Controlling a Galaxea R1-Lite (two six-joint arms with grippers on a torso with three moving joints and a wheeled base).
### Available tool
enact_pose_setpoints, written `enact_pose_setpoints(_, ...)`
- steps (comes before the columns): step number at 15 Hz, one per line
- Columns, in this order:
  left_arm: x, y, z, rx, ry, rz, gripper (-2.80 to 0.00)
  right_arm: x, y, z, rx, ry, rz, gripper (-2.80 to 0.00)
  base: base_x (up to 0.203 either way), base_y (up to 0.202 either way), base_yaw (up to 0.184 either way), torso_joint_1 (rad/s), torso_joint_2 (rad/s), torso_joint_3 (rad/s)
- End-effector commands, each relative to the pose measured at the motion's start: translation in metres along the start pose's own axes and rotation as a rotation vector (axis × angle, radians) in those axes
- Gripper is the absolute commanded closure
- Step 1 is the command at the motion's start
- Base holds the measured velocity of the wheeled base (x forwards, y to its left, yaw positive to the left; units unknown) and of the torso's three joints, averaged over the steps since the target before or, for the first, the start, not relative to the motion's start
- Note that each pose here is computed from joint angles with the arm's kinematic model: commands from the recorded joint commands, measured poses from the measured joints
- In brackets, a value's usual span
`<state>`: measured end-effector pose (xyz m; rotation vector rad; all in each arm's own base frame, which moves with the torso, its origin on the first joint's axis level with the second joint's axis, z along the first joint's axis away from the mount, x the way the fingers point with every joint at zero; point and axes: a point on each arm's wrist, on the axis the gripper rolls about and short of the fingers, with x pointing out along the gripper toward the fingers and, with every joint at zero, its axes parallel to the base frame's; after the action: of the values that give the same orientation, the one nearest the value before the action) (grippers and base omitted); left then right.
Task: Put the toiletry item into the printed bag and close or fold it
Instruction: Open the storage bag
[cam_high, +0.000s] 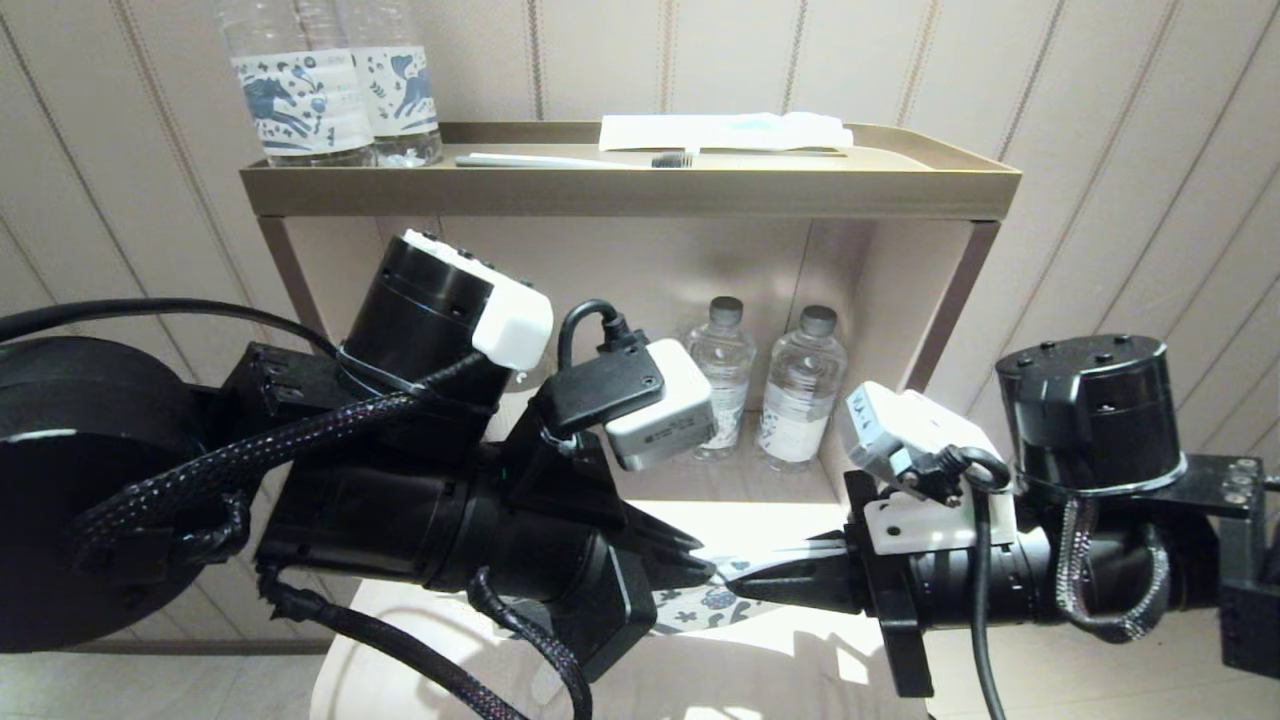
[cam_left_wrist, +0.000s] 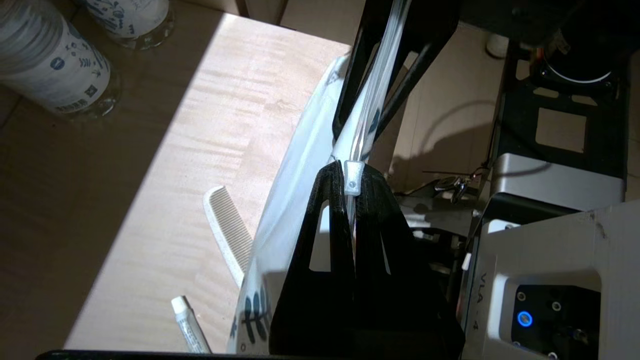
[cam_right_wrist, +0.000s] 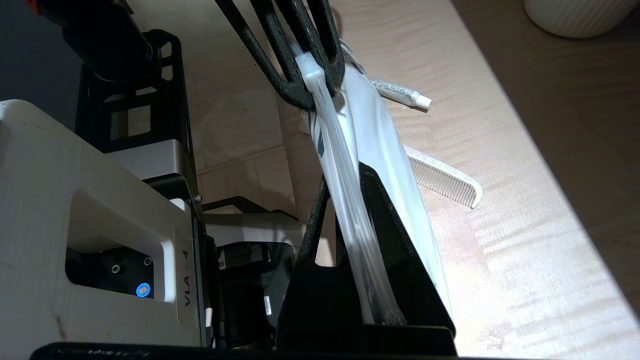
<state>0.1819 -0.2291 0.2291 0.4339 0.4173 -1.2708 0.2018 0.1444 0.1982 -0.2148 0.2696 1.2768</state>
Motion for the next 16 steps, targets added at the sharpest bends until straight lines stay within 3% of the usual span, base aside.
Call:
enact_pose_setpoints(1,-0.006,0.002,-0.003,-0.006,0.003,0.013,0.00,-0.006,0.000,0.000,-0.007,-0.009,-0.012,0.00,0.000,0.000,0.000,0.000,0.00,0.000)
enact_pose_setpoints(10,-0.050,0.018,-0.033,-0.063,0.014,0.136,0.00,-0.029,0.011,-0.003,-0.019,-0.028,-0.046,0.00,0.000,0.000,0.000,0.000,0.00,0.000)
enact_pose_setpoints(16,-0.056,0.014,-0.055,-0.102,0.062,0.146,0.00,-0.037,0.015,-0.002,-0.027,-0.045,-0.058,0.00,0.000,0.000,0.000,0.000,0.00,0.000)
